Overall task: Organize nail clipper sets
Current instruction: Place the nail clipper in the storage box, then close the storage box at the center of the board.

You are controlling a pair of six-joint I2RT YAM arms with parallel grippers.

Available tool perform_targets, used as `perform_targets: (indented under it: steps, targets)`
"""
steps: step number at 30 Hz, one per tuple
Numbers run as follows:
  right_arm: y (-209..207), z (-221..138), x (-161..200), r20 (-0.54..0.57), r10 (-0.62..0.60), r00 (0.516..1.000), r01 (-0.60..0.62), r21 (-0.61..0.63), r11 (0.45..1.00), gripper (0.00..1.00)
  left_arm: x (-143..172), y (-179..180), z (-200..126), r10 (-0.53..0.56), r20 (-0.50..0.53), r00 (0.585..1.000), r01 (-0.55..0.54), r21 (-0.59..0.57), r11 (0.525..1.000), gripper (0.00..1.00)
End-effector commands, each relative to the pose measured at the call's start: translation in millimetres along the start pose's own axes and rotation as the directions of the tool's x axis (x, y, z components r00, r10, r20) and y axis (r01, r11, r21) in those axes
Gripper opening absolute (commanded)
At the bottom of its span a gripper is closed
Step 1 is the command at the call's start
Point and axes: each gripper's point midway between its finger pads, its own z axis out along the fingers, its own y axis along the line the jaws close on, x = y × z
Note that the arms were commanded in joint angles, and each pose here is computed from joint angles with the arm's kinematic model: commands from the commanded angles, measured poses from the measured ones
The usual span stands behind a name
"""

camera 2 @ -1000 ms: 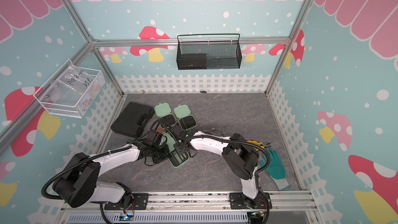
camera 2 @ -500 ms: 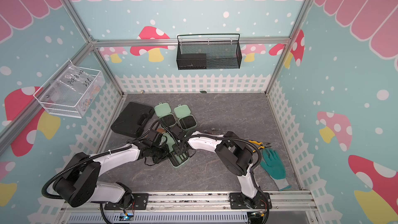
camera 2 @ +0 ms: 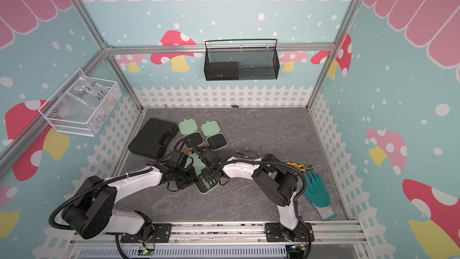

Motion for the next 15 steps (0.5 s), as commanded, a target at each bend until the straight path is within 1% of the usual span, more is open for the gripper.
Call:
perform_targets:
  steps: [1,4,6,10,12,15]
  targets:
    - [-24.4,4.8,57.9,-0.178,0.033,0.983,-0.018,0.088,0.996,0.07,5.9,41.9,8.8,-0.052,-0.002,0.999,0.051,-0.152,0.987,0.0]
    - [-20.4,0.6,38.9,-0.142,0.012,0.99,0.0,0.086,0.996,0.09,5.7,41.4,7.9,-0.049,0.001,0.999,0.048,-0.148,0.988,0.0]
    - [-10.9,-19.2,5.9,-0.063,-0.007,0.998,0.012,0.068,0.998,0.13,5.3,39.7,7.0,-0.048,0.002,0.999,0.048,-0.142,0.989,0.0]
    - [1.3,-48.6,-32.9,0.035,-0.027,0.999,0.025,0.047,0.999,0.18,4.4,36.8,5.2,-0.047,0.008,0.999,0.048,-0.132,0.99,0.0]
    - [3.4,-60.7,-39.0,0.059,-0.027,0.998,0.025,0.039,0.999,0.21,4.2,35.6,4.5,-0.047,0.009,0.999,0.048,-0.128,0.991,0.0]
    - [-1.5,-64.1,-28.0,0.031,-0.021,0.999,0.019,0.053,0.998,0.25,3.8,34.7,4.4,-0.046,0.008,0.999,0.047,-0.127,0.991,0.0]
